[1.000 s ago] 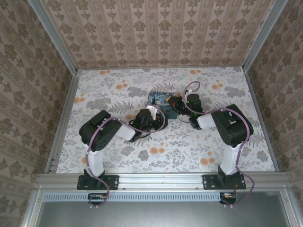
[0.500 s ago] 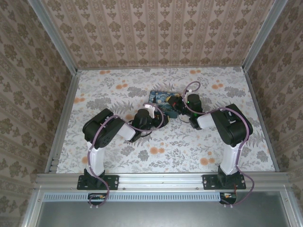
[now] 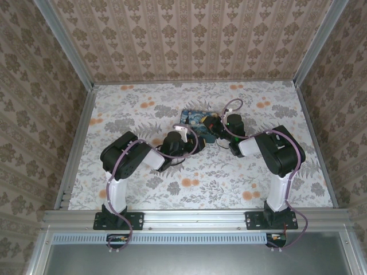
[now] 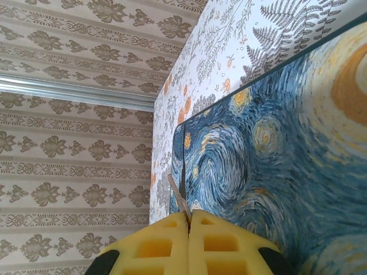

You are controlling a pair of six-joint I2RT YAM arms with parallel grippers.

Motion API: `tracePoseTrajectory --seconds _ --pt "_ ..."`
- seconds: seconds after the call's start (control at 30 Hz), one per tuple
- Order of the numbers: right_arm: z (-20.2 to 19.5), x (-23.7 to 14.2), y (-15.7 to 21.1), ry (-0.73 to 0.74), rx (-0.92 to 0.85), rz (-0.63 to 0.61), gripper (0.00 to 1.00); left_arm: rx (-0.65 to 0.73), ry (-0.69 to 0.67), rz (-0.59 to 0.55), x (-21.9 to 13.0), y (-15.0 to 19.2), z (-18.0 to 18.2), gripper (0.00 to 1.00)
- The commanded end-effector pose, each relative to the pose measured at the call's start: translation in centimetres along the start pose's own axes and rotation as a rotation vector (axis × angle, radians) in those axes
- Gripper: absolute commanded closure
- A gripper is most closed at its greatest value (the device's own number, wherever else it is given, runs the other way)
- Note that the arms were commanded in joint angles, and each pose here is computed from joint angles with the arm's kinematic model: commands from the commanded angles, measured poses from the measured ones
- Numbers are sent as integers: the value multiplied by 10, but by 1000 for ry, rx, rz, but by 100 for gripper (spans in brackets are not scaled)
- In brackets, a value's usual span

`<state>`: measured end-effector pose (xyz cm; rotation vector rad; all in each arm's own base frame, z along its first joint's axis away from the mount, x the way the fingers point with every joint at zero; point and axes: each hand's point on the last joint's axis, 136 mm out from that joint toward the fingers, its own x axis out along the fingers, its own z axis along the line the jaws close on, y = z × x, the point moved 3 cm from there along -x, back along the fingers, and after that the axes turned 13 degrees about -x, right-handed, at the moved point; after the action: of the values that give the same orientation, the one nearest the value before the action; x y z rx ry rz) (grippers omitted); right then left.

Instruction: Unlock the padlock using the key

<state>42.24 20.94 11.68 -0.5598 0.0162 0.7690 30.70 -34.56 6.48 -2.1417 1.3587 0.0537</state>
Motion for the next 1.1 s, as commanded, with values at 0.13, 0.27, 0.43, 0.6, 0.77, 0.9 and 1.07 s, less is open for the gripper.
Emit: tracePoseTrajectory --seconds 0.13,0.27,0.43,0.6,0.77,0.9,1.07 --pt "-11 2 8 19 19 19 100 -9 11 27 2 8 -5 44" --pt "-12 1 8 19 21 19 100 -42 81 -27 -6 2 -17 44" --pt "-14 2 9 21 24 20 100 -90 112 -53 -7 1 -16 44" --pt "-15 2 10 20 28 21 100 -112 111 -56 -4 4 -10 45" --pt "-17 3 12 21 31 23 100 -130 133 -69 -6 3 -12 46" --pt "-19 3 12 21 35 21 100 -127 142 -74 -7 3 -16 46" --pt "-19 3 12 21 37 21 100 -134 155 -87 -8 1 -23 45"
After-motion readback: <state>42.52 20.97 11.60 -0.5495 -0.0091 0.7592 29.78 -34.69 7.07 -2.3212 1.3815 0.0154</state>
